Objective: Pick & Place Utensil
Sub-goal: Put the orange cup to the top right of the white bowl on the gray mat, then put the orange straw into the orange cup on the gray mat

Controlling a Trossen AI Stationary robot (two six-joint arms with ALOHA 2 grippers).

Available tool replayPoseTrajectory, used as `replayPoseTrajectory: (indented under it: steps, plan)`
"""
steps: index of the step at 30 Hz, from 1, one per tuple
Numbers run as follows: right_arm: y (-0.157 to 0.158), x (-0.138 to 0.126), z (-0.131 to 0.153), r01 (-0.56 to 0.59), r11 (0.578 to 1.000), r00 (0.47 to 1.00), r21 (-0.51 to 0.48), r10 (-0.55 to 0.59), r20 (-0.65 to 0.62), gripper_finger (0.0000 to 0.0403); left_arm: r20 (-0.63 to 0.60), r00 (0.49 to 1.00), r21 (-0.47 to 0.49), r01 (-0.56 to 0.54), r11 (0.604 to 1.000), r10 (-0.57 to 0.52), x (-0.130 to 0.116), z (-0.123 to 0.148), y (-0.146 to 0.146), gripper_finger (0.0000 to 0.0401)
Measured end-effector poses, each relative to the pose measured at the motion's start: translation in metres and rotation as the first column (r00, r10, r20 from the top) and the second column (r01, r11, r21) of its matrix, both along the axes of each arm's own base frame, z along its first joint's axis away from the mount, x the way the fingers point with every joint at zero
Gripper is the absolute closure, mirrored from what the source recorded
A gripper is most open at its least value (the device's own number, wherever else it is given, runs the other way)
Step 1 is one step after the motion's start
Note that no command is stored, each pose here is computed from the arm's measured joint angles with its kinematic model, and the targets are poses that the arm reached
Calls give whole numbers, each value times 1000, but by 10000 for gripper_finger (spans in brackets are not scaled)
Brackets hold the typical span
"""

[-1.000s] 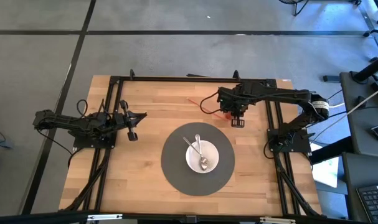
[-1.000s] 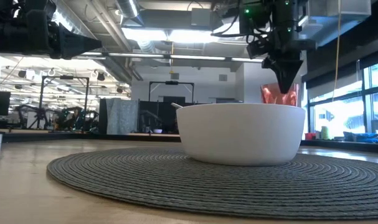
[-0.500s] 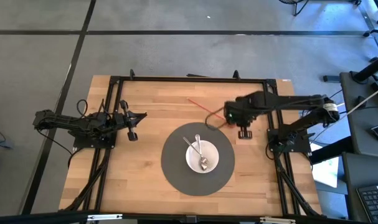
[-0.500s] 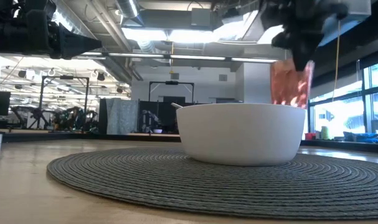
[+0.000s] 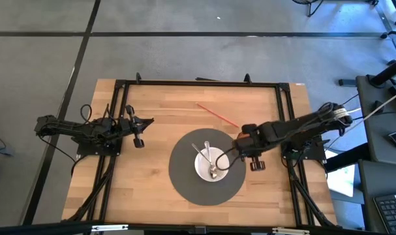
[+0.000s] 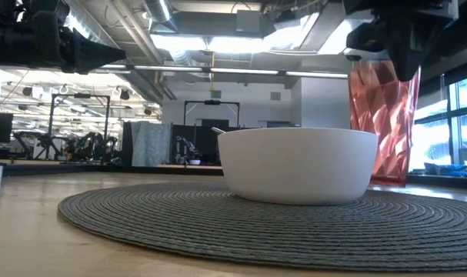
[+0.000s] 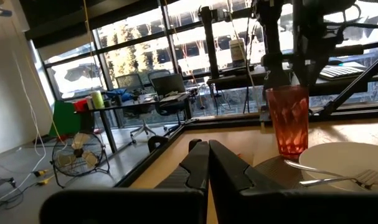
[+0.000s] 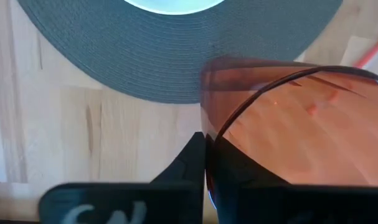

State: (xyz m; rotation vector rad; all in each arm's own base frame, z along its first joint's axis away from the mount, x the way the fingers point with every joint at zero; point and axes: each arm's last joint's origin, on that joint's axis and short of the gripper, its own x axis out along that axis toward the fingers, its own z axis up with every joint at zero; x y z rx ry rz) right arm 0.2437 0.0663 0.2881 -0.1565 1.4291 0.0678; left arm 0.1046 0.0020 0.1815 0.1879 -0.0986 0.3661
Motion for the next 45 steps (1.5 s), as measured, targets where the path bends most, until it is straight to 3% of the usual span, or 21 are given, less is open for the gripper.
replayPoseTrajectory:
  steps: [11, 21, 27, 32, 35, 38, 41, 43, 45]
  plan:
    - [7, 13, -14, -11, 1000, 999, -16, 10, -37, 382, 0, 1000, 0, 0, 1000, 0, 0, 0, 0, 400]
    - [7, 13, -17, -20, 1000, 999, -16, 19, -48, 287, 0, 1000, 0, 0, 1000, 0, 0, 0, 0, 399]
    - [7, 14, 1, -23, 1000, 999, -13, 23, -34, 239, 0, 1000, 0, 0, 1000, 0, 0, 0, 0, 397]
    - [6, 12, 28, -15, 1000, 1000, -7, 15, -16, 222, 0, 1000, 0, 0, 1000, 0, 0, 0, 0, 397]
    - [7, 16, 48, -82, 996, 994, -31, 84, 67, 223, 0, 1000, 0, 0, 1000, 0, 0, 0, 0, 399]
    - [1, 28, 73, -81, 972, 957, -222, 138, 254, 238, 0, 1000, 0, 0, 1000, 0, 0, 0, 0, 399]
    - [-17, 44, 104, 43, 920, 881, -391, 150, 448, 257, 0, 1000, 0, 0, 1000, 0, 0, 0, 0, 396]
    - [-35, 49, 120, 114, 909, 843, -401, 125, 523, 269, 0, 1000, 0, 0, 1000, 0, 0, 0, 0, 396]
    - [-59, 55, 130, 166, 927, 822, -336, 58, 566, 278, 0, 1000, 0, 0, 1000, 0, 0, 0, 0, 396]
